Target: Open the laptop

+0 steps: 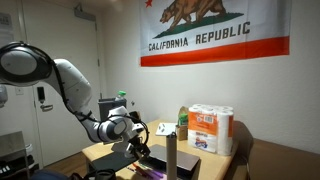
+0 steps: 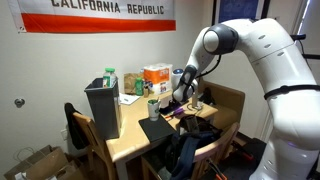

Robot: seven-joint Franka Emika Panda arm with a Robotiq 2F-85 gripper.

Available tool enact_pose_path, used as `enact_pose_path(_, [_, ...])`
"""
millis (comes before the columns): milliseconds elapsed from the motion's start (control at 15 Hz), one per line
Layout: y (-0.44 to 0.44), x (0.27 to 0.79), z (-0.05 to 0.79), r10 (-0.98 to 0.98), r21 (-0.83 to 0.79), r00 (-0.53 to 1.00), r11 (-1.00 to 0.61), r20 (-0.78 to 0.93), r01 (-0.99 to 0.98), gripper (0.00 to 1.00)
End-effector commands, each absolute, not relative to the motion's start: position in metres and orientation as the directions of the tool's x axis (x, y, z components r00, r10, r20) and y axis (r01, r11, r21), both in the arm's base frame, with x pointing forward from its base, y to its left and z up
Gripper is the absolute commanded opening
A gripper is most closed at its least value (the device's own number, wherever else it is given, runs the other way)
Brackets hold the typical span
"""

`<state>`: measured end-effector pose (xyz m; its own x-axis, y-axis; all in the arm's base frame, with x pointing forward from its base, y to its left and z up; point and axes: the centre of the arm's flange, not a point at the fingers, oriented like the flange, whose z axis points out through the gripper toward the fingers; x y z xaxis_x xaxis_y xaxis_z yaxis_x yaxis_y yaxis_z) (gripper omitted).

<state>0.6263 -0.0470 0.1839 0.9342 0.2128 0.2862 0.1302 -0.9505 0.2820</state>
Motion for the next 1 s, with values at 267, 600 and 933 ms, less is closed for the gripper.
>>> enact_pose_path(267, [-0.045,0.629,0.174,0.21,0.284,0.937,-0.95,0.28,0.128,1.0])
enact_pose_path(600, [-0.045,0.62,0.167,0.197,0.291,0.938,-0.95,0.284,0.111,1.0])
enact_pose_path(933, [-0.047,0.62,0.154,0.185,0.316,0.94,-0.944,0.286,0.09,1.0])
